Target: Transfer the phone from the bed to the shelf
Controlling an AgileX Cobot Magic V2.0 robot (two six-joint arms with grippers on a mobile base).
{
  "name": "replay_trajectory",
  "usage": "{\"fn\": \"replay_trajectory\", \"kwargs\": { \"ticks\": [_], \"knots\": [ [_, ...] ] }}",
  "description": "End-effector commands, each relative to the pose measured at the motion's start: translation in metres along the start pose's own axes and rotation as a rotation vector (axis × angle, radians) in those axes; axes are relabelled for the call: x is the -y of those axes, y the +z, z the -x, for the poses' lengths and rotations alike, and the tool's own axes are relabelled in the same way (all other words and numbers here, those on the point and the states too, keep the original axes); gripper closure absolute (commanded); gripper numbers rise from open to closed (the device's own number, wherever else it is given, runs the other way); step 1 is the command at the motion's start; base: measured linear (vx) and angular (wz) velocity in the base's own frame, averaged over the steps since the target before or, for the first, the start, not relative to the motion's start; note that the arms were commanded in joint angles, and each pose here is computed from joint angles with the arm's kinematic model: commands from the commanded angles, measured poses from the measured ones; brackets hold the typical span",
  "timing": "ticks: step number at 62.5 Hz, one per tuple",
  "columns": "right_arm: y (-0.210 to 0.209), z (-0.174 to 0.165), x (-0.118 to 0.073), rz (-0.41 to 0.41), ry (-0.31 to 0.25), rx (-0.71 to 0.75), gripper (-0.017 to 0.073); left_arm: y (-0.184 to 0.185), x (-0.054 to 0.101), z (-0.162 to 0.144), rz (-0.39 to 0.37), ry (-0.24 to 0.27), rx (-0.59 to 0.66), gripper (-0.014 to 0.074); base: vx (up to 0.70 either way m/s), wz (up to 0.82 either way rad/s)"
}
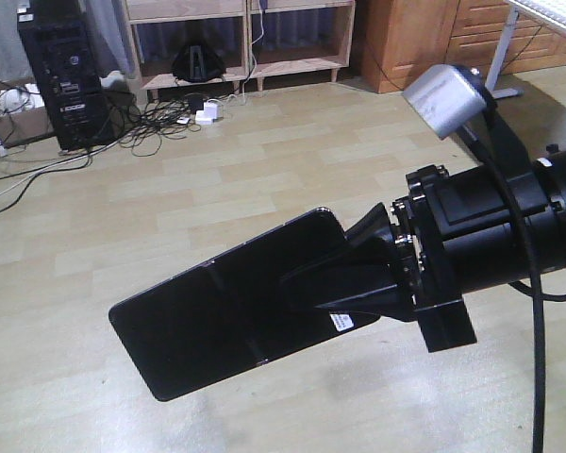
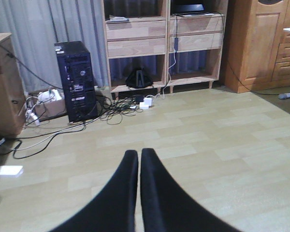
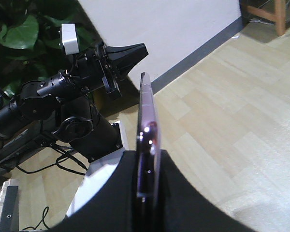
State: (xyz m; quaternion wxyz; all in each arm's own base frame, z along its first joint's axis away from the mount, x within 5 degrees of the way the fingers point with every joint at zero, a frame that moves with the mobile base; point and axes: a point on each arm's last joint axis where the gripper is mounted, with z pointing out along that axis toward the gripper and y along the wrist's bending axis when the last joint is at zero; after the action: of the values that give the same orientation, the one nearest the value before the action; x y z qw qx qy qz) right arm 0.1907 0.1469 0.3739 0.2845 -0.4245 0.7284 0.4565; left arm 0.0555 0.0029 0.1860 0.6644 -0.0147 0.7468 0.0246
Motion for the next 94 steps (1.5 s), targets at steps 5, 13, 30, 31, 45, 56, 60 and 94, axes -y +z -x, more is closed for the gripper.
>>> {"fn": "replay_trajectory", "kwargs": {
  "ticks": [5, 13, 30, 31, 45, 56, 60, 94],
  "knots": [
    [-0.0079, 0.0099, -0.0196, 0.092, -0.026, 0.06, 0.0561, -0.0002, -0.0001, 0.0047, 0.0, -0.009, 0.074, 0.0592, 0.34, -0.1],
    [-0.0079, 0.0099, -0.0196, 0.092, -0.026, 0.06, 0.0561, -0.0002, -0.0001, 0.0047, 0.0, -0.009, 0.074, 0.0592, 0.34, -0.1],
    [-0.0079, 0.0099, -0.0196, 0.092, -0.025, 0.06, 0.0561, -0.0002, -0.0001, 0.0047, 0.0, -0.009, 0.074, 0.0592, 0.34, -0.13],
    [-0.0079, 0.0099, -0.0196, 0.092, -0.025, 0.06, 0.0561, -0.0002, -0.0001, 0.0047, 0.0, -0.009, 0.074, 0.0592, 0.34, -0.17],
    [-0.0079, 0.0099, -0.0196, 0.092, -0.025, 0.06, 0.0561, -0.0002, -0.0001, 0.0047, 0.0, -0.009, 0.074, 0.0592, 0.35, -0.21],
    [-0.0079, 0.0099, -0.0196, 0.092, -0.025, 0.06, 0.0561, -0.0002, -0.0001, 0.0047, 0.0, -0.009, 0.074, 0.0592, 0.37, -0.26],
    [-0.0079, 0.0099, -0.0196, 0.092, -0.025, 0.06, 0.0561, -0.0002, -0.0001, 0.0047, 0.0, -0.009, 0.074, 0.0592, 0.37, -0.27],
    [-0.0079, 0.0099, -0.0196, 0.092, -0.026, 0.06, 0.0561, -0.0002, -0.0001, 0.0047, 0.0, -0.009, 0.074, 0.0592, 0.4, -0.21]
  ]
}}
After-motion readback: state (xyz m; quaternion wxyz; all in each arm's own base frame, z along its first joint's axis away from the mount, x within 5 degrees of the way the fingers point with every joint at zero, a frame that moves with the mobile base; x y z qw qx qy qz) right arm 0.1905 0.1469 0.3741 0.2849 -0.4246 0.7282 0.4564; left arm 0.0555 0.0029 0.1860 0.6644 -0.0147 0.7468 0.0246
